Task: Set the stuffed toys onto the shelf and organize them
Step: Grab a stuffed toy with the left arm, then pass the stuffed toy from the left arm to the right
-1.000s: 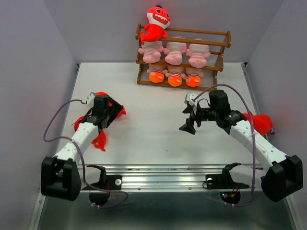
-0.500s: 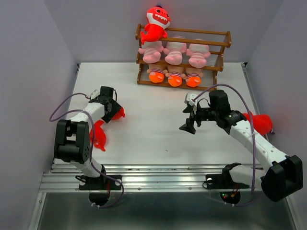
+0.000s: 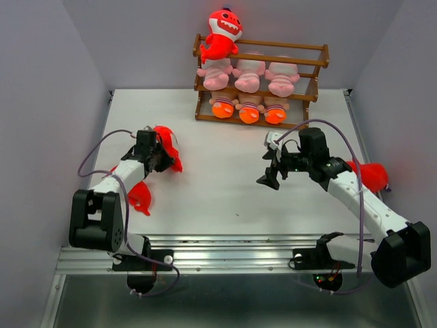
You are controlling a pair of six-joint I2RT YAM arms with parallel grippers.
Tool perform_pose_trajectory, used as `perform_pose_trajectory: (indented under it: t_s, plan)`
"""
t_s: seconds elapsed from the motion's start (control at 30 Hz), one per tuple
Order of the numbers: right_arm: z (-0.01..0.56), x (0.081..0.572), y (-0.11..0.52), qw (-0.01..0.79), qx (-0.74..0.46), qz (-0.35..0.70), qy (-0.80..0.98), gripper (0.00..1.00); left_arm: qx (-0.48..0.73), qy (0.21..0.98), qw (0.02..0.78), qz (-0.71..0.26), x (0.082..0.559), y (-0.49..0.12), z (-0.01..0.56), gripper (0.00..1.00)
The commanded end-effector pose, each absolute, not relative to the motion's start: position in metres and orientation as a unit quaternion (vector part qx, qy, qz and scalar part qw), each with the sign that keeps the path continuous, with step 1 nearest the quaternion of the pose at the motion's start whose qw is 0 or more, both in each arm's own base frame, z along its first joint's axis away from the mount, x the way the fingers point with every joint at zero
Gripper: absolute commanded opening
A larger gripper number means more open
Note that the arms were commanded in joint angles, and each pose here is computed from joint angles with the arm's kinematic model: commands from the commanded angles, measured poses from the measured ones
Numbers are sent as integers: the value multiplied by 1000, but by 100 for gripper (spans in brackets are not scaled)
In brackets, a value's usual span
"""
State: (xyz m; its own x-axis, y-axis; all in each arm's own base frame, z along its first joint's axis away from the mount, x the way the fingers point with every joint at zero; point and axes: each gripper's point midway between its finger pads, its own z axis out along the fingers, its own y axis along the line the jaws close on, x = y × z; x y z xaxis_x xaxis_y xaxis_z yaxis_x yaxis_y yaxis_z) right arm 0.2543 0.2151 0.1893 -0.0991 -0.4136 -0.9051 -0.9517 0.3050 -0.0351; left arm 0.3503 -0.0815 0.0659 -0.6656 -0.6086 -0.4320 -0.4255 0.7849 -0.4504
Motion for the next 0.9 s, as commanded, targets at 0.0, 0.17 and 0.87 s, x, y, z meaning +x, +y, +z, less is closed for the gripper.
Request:
perform_pose_trajectory:
  t_s: [0.0,0.17,0.87]
  plan:
    - [205,259,212,476,-510,297,652,100,-126,859,392,-306,353,-129,142,0]
    - [214,247,214,487,-524,317,623,100,26,807,371,-459,300,-183,166,0]
    - [235,262,212,466,-373,441,670,100,301,690,241,-612,178,-315,188,0]
